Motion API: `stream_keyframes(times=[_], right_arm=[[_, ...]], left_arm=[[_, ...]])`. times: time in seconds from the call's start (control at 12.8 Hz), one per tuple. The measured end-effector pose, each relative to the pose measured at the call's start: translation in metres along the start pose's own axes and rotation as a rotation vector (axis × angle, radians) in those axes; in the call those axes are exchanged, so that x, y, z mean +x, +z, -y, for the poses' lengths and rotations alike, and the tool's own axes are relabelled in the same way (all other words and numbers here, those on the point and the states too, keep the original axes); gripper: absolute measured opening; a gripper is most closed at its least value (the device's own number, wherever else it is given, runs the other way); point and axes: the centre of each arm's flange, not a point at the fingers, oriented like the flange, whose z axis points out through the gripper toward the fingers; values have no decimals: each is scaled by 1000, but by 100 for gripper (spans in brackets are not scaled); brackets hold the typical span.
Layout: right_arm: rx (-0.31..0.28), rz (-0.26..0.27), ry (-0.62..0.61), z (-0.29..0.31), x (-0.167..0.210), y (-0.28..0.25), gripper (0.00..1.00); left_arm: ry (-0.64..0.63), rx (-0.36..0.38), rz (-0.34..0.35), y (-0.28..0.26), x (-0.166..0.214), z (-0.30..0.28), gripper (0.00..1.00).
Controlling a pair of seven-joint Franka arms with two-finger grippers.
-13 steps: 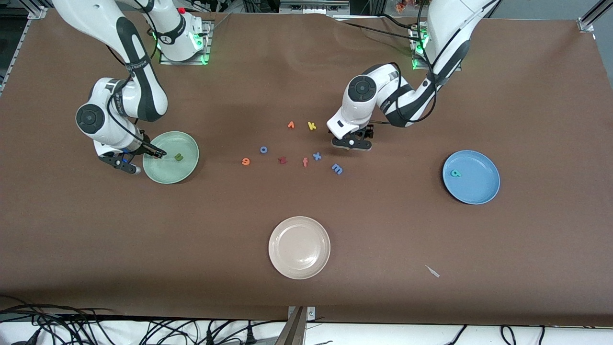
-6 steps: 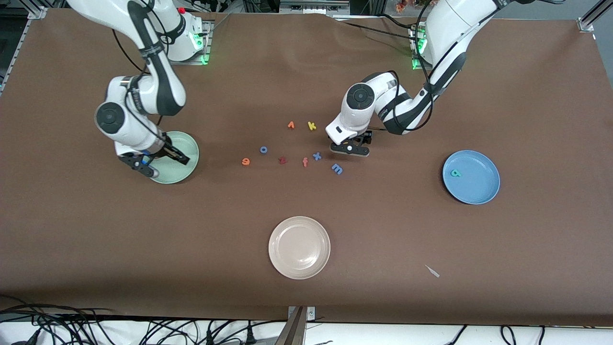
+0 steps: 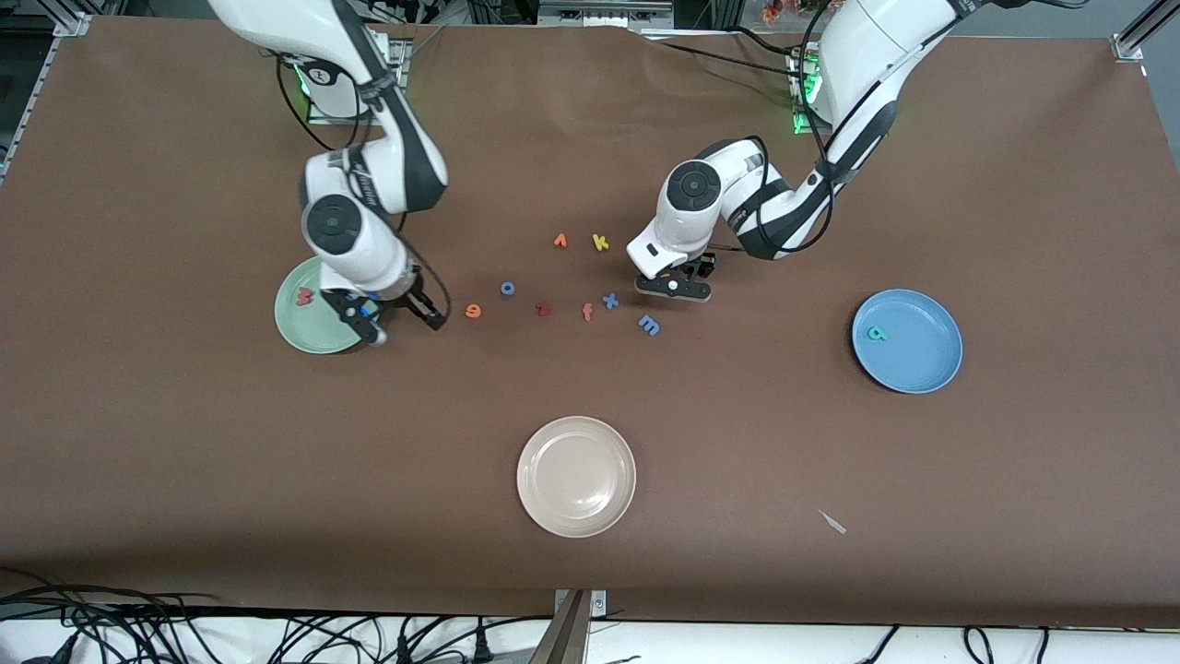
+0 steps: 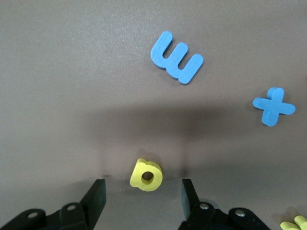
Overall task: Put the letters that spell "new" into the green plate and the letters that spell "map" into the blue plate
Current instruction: 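Grasp the yellow letter with the left gripper while the right reaches orange, then carry the orange letter with the right gripper while the left carries yellow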
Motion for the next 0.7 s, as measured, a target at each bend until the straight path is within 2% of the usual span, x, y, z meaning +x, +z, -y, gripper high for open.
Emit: stream_keyframes(times=[0.23,0.55,0.62,0.7], right_arm=[[-3,-36,61,32,-36,32,72],[-10,-43,77,36,-38,40,69],[-13,-43,77,37,-41,42,69],[-17,-44,76,37,-44,44,65]], left_arm=[[2,1,8,5,0,0,66],[5,-2,8,8,4,-1,62],[5,-4,5,7,5,-2,56],[4,-4,4,7,5,-2,56]])
